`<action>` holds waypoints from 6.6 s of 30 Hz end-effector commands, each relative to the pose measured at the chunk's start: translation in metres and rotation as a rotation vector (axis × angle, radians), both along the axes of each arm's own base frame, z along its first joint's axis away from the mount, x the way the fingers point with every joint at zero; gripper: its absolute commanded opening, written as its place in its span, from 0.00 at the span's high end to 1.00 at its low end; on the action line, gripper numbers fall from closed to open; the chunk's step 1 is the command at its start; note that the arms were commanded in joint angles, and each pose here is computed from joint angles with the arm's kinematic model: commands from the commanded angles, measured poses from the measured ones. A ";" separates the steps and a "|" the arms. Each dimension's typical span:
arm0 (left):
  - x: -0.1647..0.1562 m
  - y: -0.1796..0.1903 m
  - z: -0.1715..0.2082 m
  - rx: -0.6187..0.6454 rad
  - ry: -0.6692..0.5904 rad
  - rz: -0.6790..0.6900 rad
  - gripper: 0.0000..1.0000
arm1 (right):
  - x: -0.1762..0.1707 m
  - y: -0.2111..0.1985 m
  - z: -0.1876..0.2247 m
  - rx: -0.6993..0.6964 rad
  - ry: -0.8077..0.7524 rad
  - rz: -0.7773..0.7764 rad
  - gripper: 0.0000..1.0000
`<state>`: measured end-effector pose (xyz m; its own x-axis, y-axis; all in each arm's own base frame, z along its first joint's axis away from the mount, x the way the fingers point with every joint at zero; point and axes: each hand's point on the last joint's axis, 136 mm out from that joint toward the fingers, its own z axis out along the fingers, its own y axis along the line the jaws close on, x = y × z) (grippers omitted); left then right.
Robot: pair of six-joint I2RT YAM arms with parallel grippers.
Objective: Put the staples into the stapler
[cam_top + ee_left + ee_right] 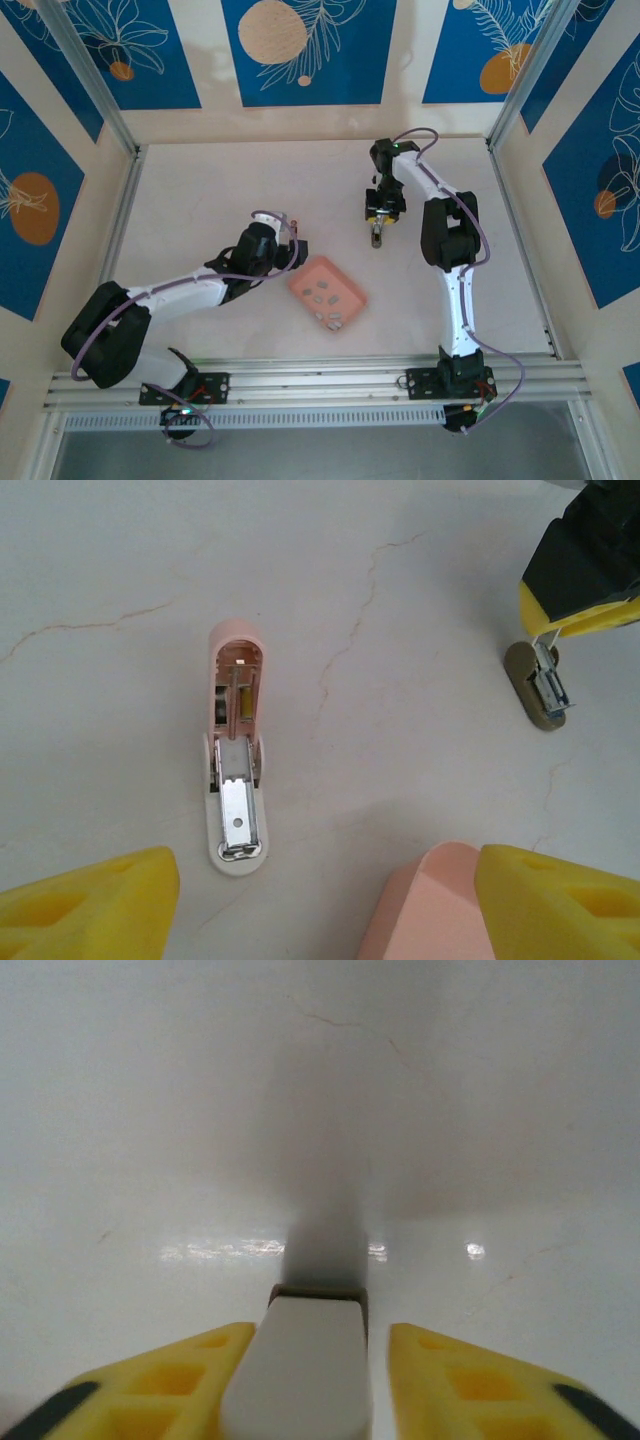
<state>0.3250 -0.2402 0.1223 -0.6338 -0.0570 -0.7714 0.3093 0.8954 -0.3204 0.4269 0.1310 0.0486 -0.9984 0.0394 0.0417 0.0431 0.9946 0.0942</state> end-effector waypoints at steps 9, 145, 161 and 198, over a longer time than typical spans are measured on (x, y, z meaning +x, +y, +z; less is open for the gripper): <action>0.011 0.016 0.017 0.009 -0.082 0.075 0.21 | -0.006 0.002 0.045 0.035 -0.081 -0.018 0.50; -0.063 0.074 -0.034 0.032 0.027 0.078 0.12 | -0.199 0.128 -0.016 0.014 0.039 -0.062 0.70; -0.064 0.075 -0.034 0.051 0.029 0.071 0.12 | -0.194 0.125 -0.025 -0.034 0.048 -0.051 0.72; -0.064 0.076 -0.023 0.082 0.003 0.050 0.14 | -0.197 0.119 -0.030 -0.043 0.061 -0.054 0.68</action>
<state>0.2567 -0.1653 0.0872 -0.6571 -0.0299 -0.7532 0.2602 0.9288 -0.2639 0.2390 0.2564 0.0275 -0.9931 0.0978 0.0654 0.1026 0.9918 0.0759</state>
